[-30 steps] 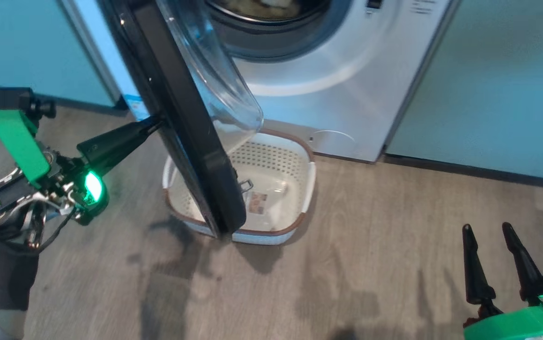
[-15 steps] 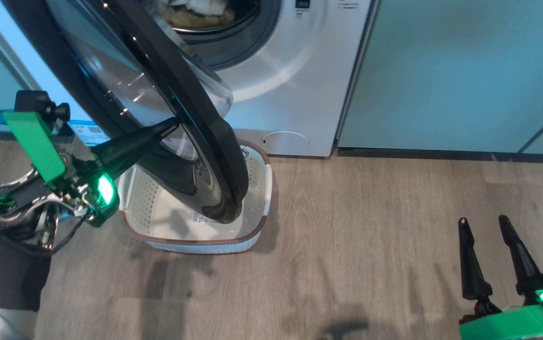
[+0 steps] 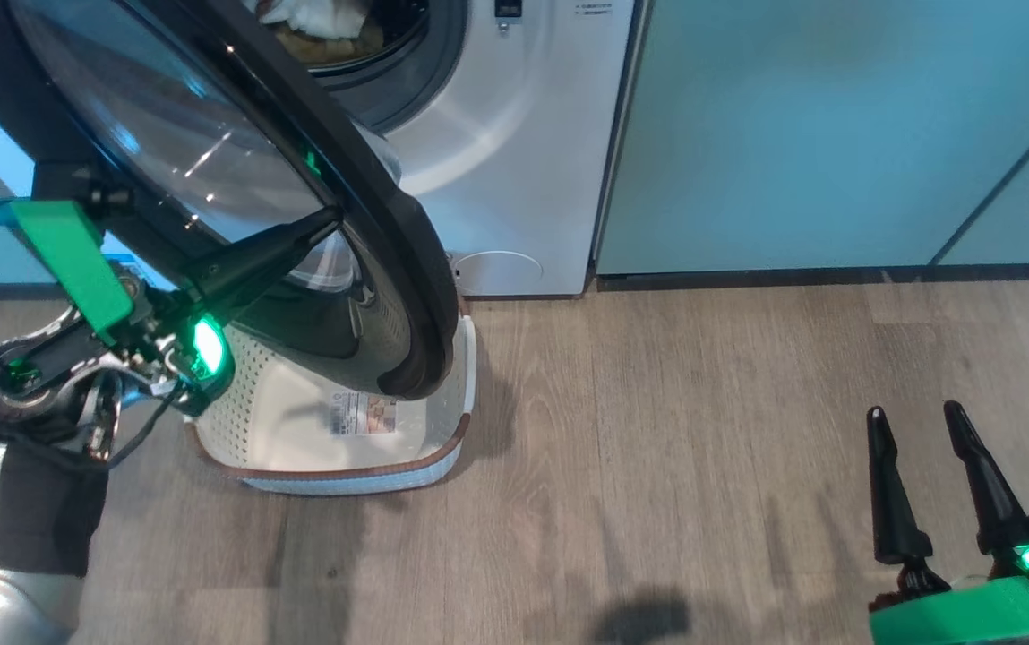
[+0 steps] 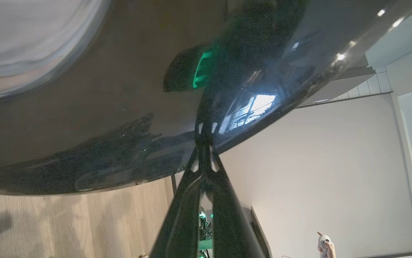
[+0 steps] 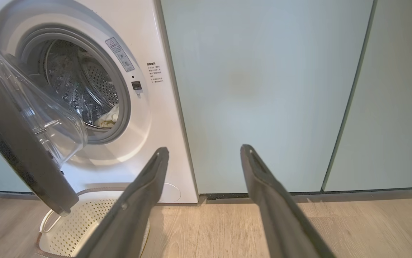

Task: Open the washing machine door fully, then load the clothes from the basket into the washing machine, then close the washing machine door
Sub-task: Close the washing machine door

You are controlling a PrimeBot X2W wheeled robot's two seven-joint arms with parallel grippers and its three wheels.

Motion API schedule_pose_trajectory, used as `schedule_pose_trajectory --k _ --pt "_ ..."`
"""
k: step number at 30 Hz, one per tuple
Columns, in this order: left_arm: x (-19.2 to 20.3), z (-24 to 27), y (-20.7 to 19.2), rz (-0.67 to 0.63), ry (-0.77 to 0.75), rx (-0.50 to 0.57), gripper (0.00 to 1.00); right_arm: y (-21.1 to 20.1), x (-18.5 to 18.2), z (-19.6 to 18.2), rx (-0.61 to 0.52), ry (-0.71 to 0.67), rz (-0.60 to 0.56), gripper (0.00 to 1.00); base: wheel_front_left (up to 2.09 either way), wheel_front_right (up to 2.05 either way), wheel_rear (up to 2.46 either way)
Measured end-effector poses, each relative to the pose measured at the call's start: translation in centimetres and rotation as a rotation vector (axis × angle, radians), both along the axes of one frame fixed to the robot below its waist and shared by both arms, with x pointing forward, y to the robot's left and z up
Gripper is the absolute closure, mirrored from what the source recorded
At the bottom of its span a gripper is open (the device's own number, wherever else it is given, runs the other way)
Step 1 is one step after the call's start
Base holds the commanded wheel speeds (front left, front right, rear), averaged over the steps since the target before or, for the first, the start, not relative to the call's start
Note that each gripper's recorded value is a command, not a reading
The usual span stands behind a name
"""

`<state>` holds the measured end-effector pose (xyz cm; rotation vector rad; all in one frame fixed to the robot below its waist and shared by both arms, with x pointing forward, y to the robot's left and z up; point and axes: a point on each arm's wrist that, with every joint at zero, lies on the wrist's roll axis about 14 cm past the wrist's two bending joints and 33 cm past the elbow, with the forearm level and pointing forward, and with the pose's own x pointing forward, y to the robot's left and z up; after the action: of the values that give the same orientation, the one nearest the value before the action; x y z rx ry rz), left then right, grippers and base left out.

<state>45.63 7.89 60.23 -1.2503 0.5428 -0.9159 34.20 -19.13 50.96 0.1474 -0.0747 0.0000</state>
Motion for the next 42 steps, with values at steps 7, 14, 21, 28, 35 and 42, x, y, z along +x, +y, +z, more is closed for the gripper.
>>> schedule_pose_trajectory --k 7,14,21,28,35,42 --pt "0.3 -0.5 -0.5 -0.008 0.017 -0.007 1.00 -0.5 -0.2 -0.1 -0.001 0.001 -0.016 0.00 0.00 0.00 0.00" --pt "0.4 -0.2 0.2 0.021 0.003 -0.026 1.00 -0.4 0.1 -0.4 0.007 0.007 -0.014 0.00 0.00 0.00 0.00" --pt "0.2 0.3 2.8 0.133 -0.019 -0.071 1.00 -0.2 0.4 -0.7 0.010 0.014 -0.005 0.00 0.00 0.00 0.00" --pt "-0.8 -0.8 5.5 0.297 -0.016 -0.069 0.00 0.0 0.7 -0.5 0.011 0.003 0.004 0.00 0.00 0.00 0.00" --pt "-1.8 0.3 7.4 0.446 -0.080 -0.065 0.00 0.8 1.1 -0.4 0.016 -0.003 0.032 0.00 0.00 0.00 0.00" --pt "-2.5 -0.1 10.1 0.660 -0.184 0.148 0.00 1.2 1.1 -0.2 0.017 -0.011 0.045 0.00 0.00 0.00 0.00"
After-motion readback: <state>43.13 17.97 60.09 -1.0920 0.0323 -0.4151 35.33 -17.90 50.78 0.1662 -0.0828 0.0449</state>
